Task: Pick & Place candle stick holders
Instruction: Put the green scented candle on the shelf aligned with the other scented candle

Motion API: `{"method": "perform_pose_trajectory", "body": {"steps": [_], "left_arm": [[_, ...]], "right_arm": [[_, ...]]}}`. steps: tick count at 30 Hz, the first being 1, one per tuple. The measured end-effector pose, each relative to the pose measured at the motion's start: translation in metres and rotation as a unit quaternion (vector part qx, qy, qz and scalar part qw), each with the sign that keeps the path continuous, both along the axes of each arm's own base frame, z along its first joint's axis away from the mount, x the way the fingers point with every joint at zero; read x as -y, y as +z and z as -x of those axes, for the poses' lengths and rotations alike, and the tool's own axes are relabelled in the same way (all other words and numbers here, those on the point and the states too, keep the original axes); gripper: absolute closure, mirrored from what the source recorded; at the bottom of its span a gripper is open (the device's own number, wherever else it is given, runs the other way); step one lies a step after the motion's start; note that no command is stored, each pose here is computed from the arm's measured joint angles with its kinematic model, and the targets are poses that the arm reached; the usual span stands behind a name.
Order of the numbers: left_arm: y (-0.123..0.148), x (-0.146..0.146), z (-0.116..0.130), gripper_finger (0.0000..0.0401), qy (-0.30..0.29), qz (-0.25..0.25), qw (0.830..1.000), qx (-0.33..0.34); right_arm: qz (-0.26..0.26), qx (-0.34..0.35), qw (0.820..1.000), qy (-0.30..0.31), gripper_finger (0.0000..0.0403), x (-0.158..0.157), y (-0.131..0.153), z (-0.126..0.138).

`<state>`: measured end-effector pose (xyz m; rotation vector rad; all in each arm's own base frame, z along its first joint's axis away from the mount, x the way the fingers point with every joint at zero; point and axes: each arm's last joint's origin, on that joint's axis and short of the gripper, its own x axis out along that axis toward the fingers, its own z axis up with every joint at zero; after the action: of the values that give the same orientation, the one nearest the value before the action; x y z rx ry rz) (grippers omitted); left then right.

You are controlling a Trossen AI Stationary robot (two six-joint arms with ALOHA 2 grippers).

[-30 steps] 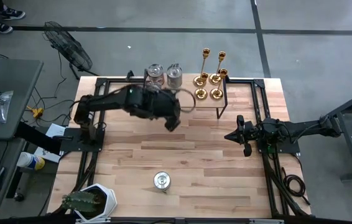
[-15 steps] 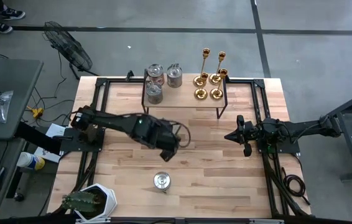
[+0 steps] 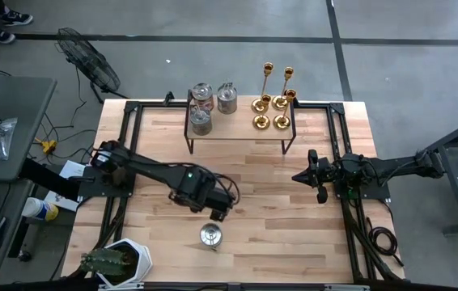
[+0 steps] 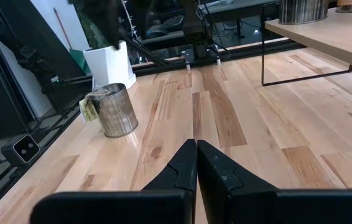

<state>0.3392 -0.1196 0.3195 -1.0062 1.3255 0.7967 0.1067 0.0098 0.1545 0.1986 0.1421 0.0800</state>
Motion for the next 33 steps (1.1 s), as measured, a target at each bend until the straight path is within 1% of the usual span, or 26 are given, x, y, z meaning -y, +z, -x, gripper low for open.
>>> {"method": "perform_pose_trajectory", "body": {"steps": [2,5,8,12,18,25,33], "left_arm": [[-0.008,0.005,-0.004,0.0008,0.007,0.026,1.000,0.006],[-0.019,0.012,-0.009,0.0008,0.020,0.049,0.998,0.025],[-0.032,0.017,-0.012,0.0008,0.034,0.056,0.998,0.009],[-0.048,0.026,-0.019,0.0008,0.037,0.071,0.997,-0.015],[-0.063,0.034,-0.035,0.0008,0.033,0.102,0.994,0.009],[-0.073,0.039,-0.039,0.0008,0.019,0.100,0.995,0.008],[-0.073,0.041,-0.040,0.0008,0.001,0.093,0.995,0.019]], "right_arm": [[0.000,0.000,1.000,0.000,0.0399,0.000,0.000,0.000],[0.000,0.000,1.000,0.000,0.0399,0.000,0.000,0.000],[0.000,0.000,1.000,0.000,0.0399,0.000,0.000,0.000],[0.000,0.000,1.000,0.000,0.0399,0.000,0.000,0.000],[0.000,0.000,1.000,0.000,0.0399,0.000,0.000,0.000],[0.000,0.000,1.000,0.000,0.0399,0.000,0.000,0.000],[0.000,0.001,1.000,0.000,0.0399,0.000,0.000,0.000]]}}
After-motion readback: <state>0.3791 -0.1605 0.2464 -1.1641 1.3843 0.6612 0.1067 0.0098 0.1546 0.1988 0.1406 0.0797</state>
